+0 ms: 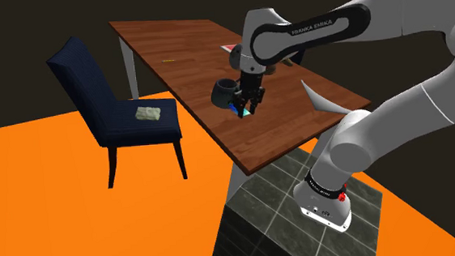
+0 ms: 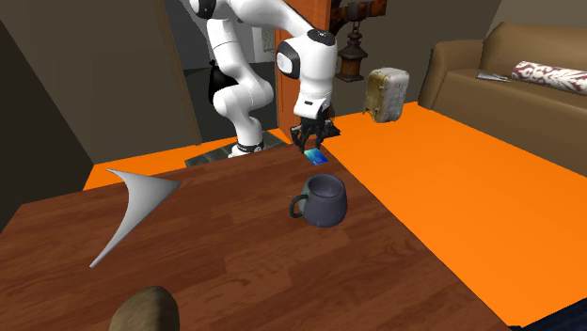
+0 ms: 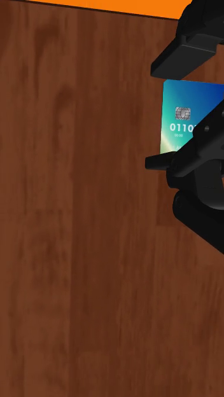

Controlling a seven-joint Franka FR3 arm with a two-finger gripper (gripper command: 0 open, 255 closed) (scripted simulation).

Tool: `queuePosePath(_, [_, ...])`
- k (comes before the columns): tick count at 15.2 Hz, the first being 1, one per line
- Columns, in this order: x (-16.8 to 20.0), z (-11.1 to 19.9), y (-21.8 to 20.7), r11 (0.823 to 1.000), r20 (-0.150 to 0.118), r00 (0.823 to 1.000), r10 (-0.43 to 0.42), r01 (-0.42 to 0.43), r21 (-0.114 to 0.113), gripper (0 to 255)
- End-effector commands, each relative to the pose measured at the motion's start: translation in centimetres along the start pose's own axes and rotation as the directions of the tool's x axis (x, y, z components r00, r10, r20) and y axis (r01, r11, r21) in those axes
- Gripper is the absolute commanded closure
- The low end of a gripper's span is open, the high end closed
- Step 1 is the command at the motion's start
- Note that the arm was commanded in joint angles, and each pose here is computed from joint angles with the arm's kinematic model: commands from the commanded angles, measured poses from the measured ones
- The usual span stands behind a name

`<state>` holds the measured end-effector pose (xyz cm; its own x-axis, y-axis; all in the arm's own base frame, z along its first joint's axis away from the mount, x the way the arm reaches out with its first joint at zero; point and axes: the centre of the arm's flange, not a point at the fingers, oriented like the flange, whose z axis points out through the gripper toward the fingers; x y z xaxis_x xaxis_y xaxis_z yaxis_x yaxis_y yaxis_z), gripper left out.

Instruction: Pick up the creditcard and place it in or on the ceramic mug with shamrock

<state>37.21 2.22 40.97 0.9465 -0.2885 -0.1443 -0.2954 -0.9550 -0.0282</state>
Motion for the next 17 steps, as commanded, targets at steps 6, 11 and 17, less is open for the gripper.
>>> queuePosePath(6, [-0.5,-3.7,-0.1,1.0,0.001,1.0,0.0,0.0,0.0,255])
queuePosePath(11, [-0.9,-6.3,-0.2,1.0,0.001,1.0,0.0,0.0,0.0,255])
queuePosePath(17, [-1.4,-9.4,-0.3,1.0,0.001,1.0,0.0,0.0,0.0,255])
